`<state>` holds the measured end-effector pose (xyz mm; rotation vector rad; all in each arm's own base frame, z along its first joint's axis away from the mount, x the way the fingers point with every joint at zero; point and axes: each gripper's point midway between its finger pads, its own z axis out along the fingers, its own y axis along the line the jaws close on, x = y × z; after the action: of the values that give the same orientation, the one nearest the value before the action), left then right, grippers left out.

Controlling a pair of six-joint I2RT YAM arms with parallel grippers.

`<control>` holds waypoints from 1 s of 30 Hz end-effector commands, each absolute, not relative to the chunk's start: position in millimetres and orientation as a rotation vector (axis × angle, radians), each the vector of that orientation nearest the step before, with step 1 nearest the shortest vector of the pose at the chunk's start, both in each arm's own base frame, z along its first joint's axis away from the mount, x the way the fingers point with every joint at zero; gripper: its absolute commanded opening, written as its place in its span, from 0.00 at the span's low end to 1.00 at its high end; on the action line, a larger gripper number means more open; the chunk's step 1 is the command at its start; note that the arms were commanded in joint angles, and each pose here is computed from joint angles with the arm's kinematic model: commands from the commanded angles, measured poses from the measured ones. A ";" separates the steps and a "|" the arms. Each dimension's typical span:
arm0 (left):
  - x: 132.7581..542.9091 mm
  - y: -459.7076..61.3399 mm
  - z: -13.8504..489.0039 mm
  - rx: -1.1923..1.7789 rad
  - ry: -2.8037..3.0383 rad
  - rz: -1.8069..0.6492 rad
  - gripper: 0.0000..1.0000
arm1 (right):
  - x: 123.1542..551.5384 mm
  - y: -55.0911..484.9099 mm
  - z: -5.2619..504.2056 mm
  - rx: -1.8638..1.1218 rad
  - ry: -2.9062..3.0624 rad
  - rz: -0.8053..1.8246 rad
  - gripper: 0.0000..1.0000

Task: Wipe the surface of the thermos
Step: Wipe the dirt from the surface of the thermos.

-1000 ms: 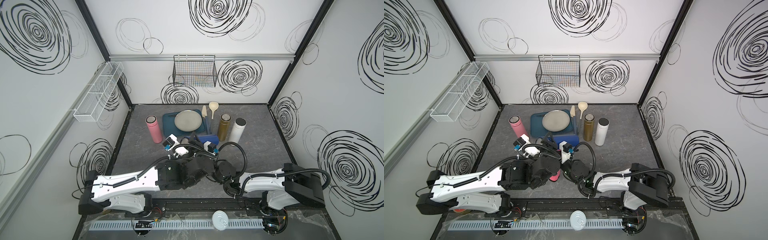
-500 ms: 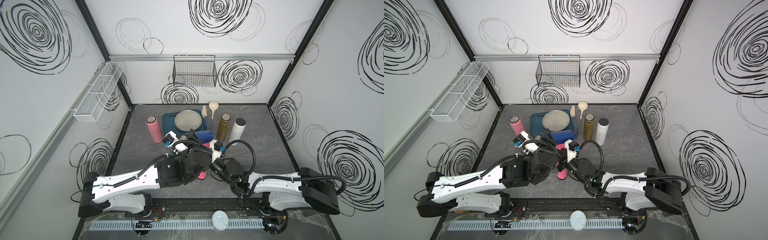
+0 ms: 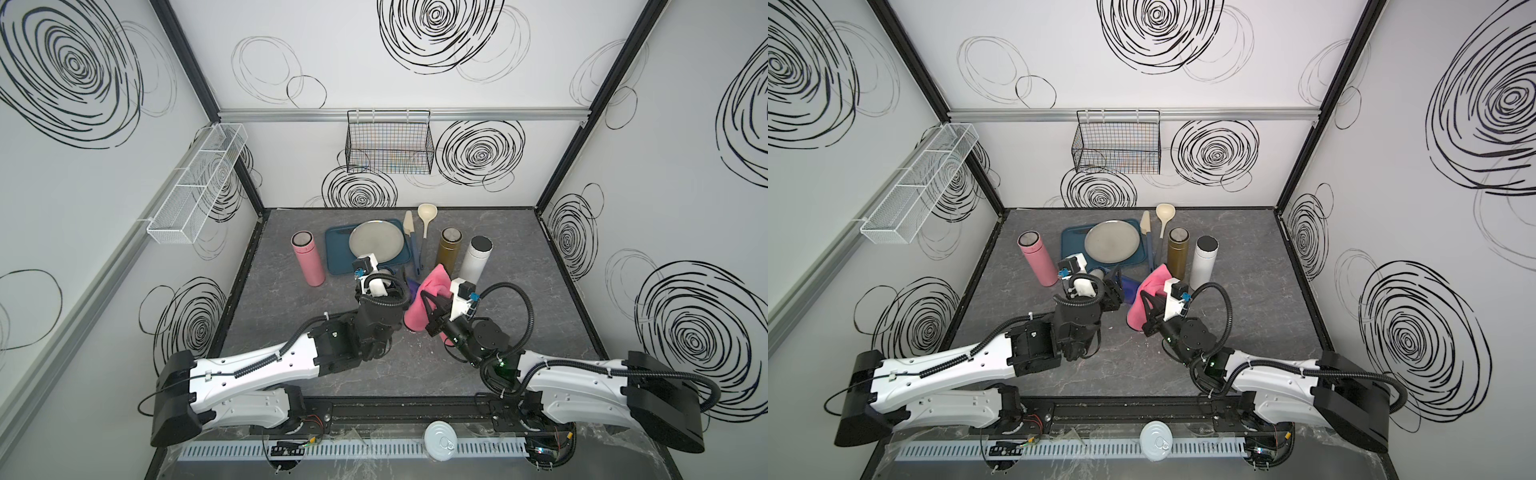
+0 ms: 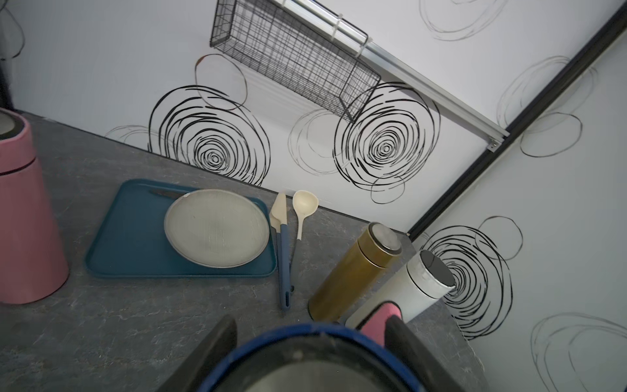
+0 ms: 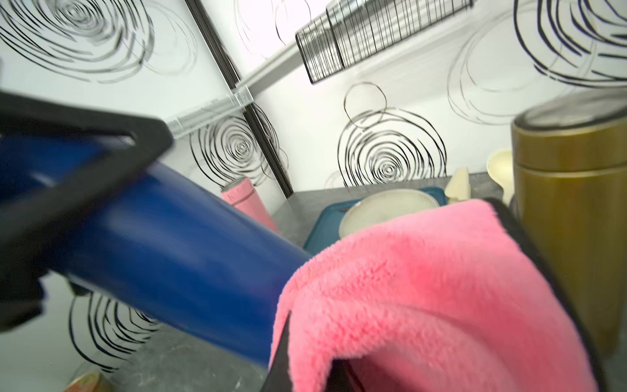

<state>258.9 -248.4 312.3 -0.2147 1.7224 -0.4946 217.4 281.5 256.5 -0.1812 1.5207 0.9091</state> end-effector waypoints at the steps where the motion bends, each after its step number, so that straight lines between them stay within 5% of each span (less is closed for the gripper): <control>1: 251.9 -263.6 357.3 -0.106 1.586 -0.646 0.00 | 209.8 288.6 301.6 -0.194 1.423 0.992 0.00; 10: 212.5 -273.5 372.7 0.240 1.313 -0.819 0.00 | 242.8 272.3 228.6 -0.056 1.610 0.952 0.00; 20: 186.9 -277.9 374.0 0.399 1.141 -0.854 0.00 | 213.2 293.0 281.4 -0.189 1.508 1.067 0.00; 30: 172.5 -267.9 374.5 0.420 1.029 -0.868 0.00 | 224.3 306.6 225.1 -0.152 1.646 1.060 0.00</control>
<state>199.0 -285.7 284.7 0.5521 1.3508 -0.6929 232.4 301.8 228.4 -0.1506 1.6386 0.9877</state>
